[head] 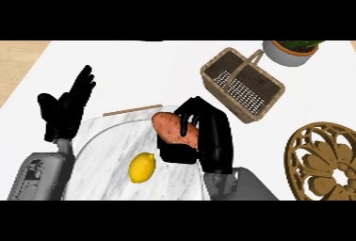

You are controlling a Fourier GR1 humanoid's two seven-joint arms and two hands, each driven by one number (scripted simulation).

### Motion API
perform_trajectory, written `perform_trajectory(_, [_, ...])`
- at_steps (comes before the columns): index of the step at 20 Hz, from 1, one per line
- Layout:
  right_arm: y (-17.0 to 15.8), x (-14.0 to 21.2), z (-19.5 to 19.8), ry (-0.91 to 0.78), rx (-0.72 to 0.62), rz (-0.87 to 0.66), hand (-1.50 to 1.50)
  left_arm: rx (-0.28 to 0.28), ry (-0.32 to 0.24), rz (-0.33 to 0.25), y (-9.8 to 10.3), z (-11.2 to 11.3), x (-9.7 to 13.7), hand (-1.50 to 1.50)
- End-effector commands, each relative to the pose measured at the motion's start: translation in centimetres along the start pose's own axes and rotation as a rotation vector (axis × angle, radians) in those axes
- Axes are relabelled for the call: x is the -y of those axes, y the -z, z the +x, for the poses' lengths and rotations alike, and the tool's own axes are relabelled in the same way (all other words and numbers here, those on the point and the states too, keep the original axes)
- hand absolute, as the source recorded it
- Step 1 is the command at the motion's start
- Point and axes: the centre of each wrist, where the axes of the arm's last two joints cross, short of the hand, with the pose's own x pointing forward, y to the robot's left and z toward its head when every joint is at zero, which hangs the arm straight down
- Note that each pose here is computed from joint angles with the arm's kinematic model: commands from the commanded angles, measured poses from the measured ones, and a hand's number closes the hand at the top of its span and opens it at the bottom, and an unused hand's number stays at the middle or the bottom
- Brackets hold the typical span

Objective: Pick the sweet potato from the placemat and place it in the basket

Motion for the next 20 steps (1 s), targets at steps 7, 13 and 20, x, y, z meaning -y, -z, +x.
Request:
perform_trajectory(7, [4.1, -2.0, 9.6, -0.01, 0.014, -0.196, 1.5, -0.018, 0.003, 0.023, 0.1, -0.5, -0.4, 0.0])
perform_trajectory(13, [7.0, -0.9, 14.5, 0.067, -0.001, -0.318, 1.5, -0.024, 0.006, 0.028, 0.0, -1.1, -0.7, 0.0])
perform_trajectory(20, [11.0, -0.5, 19.2, -0.036, -0.086, -0.42, 1.5, -0.009, 0.016, 0.057, -0.2, -0.6, -2.1, 0.0])
